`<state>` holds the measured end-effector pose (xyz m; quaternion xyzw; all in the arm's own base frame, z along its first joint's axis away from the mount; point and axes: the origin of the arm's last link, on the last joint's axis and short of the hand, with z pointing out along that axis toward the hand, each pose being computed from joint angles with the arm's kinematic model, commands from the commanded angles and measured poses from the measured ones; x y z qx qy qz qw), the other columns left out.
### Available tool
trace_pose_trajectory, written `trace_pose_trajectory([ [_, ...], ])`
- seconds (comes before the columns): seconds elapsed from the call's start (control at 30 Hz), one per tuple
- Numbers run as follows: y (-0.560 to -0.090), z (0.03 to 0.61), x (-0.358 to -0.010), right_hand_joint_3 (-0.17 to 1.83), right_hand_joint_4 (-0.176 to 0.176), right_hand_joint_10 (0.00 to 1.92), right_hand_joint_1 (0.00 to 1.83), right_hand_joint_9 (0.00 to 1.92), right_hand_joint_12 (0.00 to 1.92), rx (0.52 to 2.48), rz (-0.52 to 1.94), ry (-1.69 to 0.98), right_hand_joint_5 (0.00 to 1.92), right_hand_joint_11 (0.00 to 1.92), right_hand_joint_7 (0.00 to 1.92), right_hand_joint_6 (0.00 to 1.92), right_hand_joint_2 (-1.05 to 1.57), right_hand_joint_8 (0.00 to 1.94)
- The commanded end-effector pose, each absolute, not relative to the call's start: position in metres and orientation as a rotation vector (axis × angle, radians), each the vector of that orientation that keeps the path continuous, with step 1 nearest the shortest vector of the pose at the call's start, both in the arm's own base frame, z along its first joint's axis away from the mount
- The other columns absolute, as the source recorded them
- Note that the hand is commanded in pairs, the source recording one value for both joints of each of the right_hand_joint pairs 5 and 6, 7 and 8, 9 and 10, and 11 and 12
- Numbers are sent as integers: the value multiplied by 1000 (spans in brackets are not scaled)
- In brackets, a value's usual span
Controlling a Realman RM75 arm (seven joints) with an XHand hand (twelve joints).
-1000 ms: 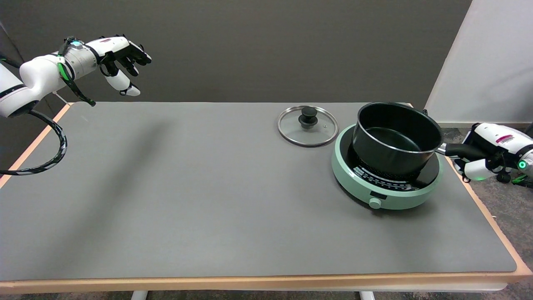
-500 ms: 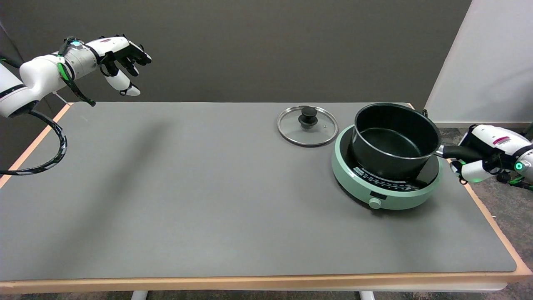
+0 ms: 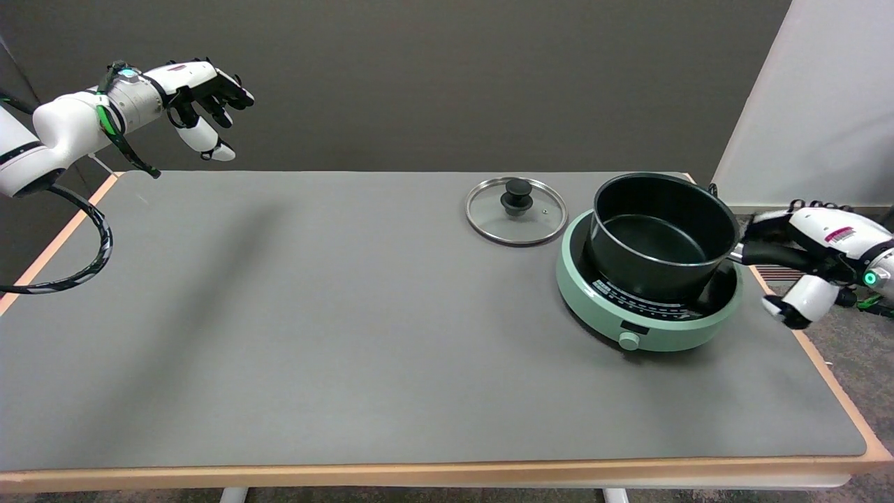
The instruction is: Place the pot onto the induction cooker.
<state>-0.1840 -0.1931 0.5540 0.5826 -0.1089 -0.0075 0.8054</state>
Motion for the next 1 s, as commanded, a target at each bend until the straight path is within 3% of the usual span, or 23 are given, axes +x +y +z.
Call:
trace_pose_trajectory([
  [0.03,-187,548,-167,1767,-77,40,1118,40,40,1250,-89,-146,40,40,40,40,-605,40],
  [0.07,-187,548,-165,1576,-176,27,1123,27,27,1250,-93,-135,27,27,27,27,-618,27],
  [0.17,-186,547,-158,1368,-176,22,1183,22,22,1248,-87,-112,22,22,22,22,-611,22],
  [0.53,-195,526,-114,1265,-176,81,1234,81,81,1288,129,-46,81,81,81,81,-635,81],
  [0.67,-206,518,-98,1220,-176,58,1232,58,58,1344,320,-76,58,58,58,58,-626,58],
  [1.0,-251,490,-57,1125,-176,44,1230,44,44,1500,459,-11,44,44,44,44,-567,44],
])
